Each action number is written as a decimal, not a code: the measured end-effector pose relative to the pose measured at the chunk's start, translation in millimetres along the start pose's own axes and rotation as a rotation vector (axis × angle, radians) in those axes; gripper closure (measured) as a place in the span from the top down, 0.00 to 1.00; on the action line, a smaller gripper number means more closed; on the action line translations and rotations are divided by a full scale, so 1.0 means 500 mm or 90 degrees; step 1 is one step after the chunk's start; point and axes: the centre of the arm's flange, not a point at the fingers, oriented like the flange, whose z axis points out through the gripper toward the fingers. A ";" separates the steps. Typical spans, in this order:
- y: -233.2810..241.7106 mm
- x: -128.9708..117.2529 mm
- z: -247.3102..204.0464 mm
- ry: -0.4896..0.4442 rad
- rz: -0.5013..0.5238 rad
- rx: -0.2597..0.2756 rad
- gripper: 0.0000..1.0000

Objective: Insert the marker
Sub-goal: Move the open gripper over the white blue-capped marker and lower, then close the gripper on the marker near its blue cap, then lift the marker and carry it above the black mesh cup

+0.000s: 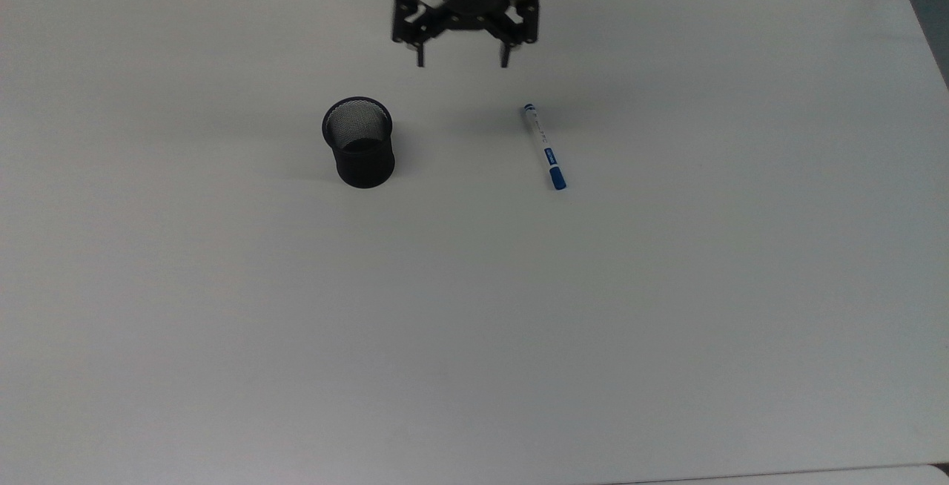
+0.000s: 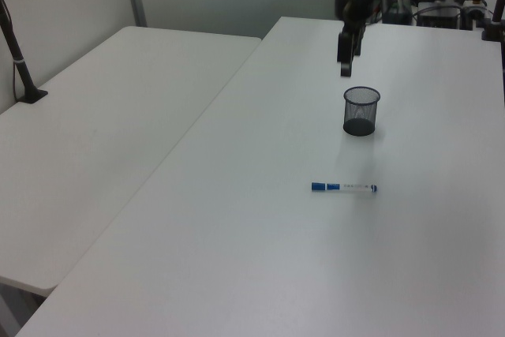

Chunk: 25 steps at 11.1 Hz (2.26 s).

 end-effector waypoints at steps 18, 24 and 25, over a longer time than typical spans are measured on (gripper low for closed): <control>-0.297 0.088 0.420 -0.013 -0.062 -0.001 0.43; -0.286 0.098 0.406 -0.003 -0.053 0.000 0.19; -0.268 0.112 0.374 0.017 -0.041 0.004 0.19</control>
